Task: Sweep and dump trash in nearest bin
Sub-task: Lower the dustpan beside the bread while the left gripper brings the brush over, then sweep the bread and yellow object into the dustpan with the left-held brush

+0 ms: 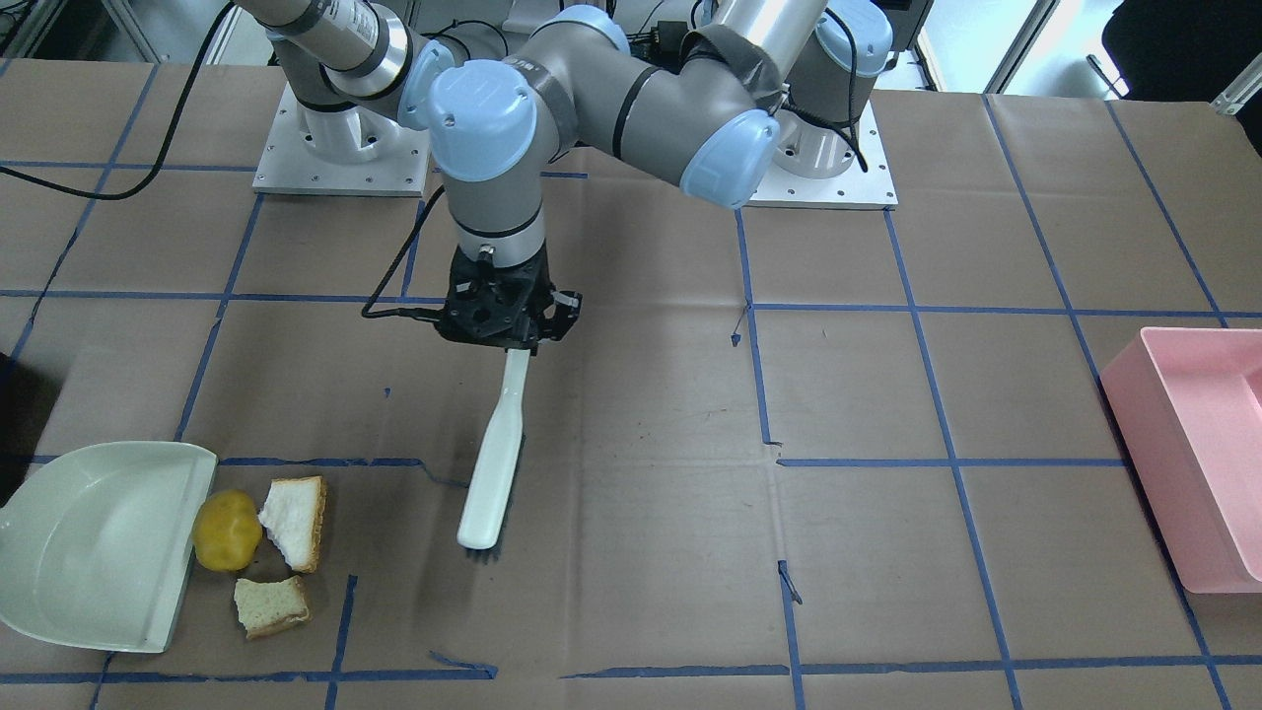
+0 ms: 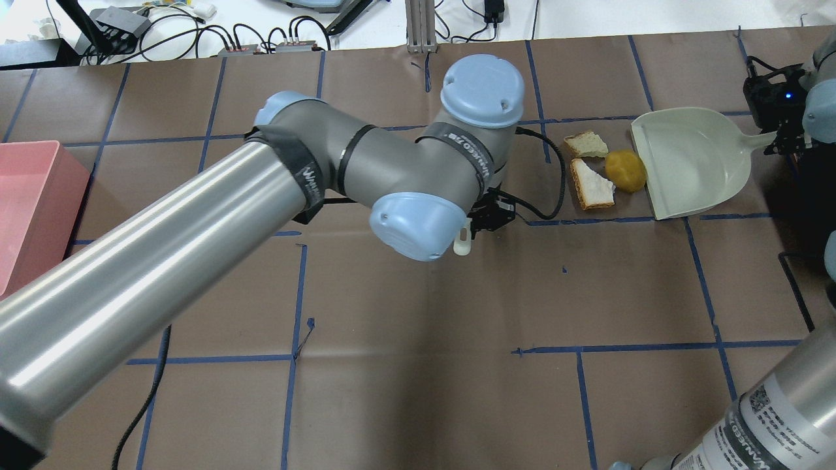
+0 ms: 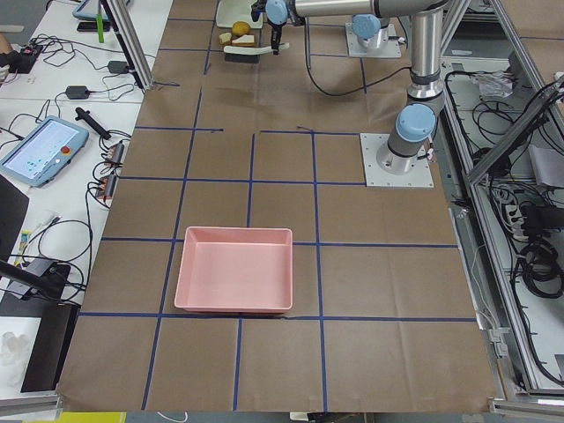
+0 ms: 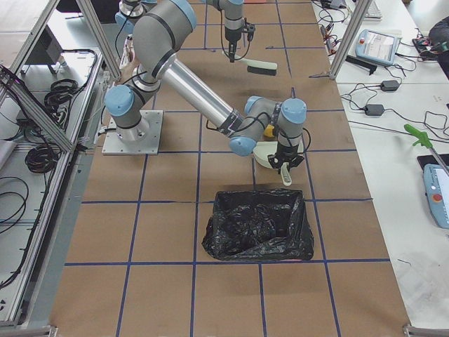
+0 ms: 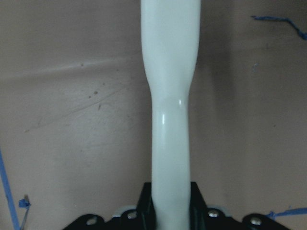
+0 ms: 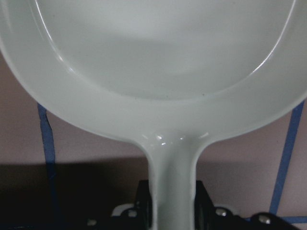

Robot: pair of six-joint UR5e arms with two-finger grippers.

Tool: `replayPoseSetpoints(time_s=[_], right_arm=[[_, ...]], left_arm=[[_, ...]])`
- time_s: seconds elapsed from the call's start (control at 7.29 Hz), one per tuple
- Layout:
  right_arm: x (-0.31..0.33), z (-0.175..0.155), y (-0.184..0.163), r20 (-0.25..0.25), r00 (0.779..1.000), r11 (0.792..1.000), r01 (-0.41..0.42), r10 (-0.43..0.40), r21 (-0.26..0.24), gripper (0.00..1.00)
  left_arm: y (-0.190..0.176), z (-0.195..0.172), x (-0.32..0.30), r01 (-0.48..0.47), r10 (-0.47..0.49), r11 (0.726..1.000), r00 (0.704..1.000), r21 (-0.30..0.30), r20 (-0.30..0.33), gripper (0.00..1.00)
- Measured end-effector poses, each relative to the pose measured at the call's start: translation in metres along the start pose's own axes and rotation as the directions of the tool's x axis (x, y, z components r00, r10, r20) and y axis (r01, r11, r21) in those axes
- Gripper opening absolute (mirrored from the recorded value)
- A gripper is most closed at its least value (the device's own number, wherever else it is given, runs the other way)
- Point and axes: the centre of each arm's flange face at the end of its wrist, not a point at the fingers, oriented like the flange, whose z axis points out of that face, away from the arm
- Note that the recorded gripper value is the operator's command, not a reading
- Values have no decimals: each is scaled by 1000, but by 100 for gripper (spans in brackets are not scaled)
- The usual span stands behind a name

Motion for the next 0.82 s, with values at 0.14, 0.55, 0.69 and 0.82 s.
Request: replayPoseSetpoints(time_s=[0.14, 0.55, 0.69, 0.82], right_arm=[[0, 1, 0, 4, 1000, 1000, 2, -2, 2, 0], [0, 7, -1, 14, 1000, 1000, 5, -5, 9, 0], [0, 9, -1, 17, 1000, 1000, 5, -6, 11, 0], [0, 10, -1, 18, 1000, 1000, 5, -6, 11, 0]], left_arm=[[-8, 17, 33, 15, -15, 999, 1000, 32, -16, 0], [-37, 32, 94, 38, -39, 999, 999, 17, 20, 0], [-44, 40, 112, 42, -43, 999, 998, 13, 54, 0], [-49, 47, 126, 67, -66, 998, 994, -4, 85, 0]])
